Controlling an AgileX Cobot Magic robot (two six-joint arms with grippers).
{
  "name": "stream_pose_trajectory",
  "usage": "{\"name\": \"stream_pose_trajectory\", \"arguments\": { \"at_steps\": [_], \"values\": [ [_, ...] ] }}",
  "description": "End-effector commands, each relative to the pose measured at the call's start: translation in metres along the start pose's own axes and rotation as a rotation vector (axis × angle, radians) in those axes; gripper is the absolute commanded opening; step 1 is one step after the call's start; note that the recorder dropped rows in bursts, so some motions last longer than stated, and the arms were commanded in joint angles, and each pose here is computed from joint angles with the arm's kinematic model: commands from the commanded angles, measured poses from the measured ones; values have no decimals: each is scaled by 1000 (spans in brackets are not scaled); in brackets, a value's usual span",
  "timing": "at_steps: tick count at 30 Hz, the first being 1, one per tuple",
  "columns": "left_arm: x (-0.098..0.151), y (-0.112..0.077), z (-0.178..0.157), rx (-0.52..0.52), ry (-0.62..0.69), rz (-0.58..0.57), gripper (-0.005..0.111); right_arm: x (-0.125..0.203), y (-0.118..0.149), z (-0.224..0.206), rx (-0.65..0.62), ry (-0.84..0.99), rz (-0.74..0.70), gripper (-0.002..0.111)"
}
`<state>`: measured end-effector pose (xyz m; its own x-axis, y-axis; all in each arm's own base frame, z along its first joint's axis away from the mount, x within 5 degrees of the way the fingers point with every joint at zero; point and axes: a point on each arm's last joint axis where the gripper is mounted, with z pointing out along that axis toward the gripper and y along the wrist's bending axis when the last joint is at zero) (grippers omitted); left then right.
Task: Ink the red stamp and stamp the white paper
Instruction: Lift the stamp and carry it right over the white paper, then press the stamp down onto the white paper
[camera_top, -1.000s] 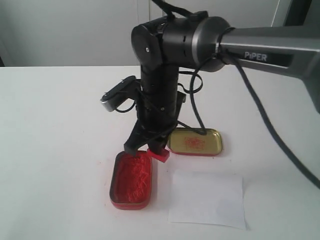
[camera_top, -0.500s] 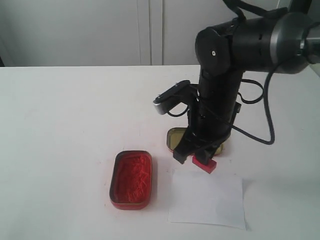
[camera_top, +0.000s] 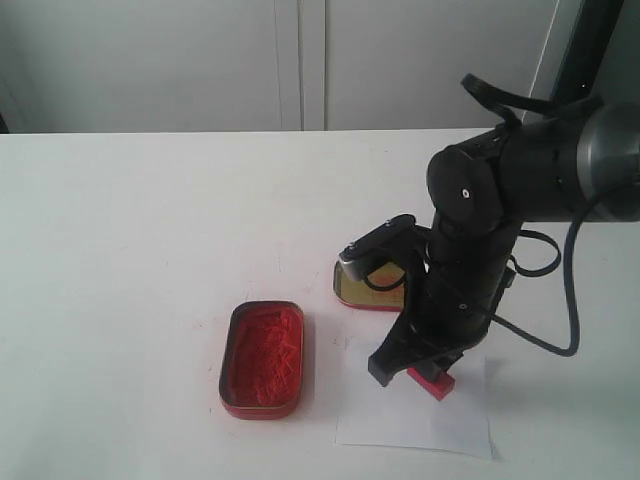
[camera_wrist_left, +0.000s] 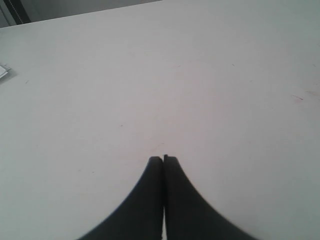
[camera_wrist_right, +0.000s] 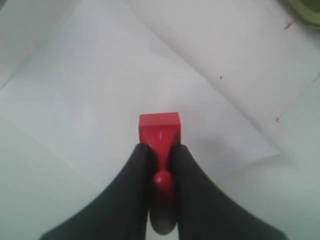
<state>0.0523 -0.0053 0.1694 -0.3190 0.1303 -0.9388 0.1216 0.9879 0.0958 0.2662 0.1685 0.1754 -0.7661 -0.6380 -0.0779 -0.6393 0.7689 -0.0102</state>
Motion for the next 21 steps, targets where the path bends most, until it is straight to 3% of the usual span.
{"name": "stream_pose_trajectory", "arguments": {
  "at_steps": [1,21],
  "values": [
    [1,0,0,1,1,0,0,4,-2,3,3,-23,32,0],
    [1,0,0,1,1,0,0,-1,16,5,8,-85,-2,0]
  ]
}}
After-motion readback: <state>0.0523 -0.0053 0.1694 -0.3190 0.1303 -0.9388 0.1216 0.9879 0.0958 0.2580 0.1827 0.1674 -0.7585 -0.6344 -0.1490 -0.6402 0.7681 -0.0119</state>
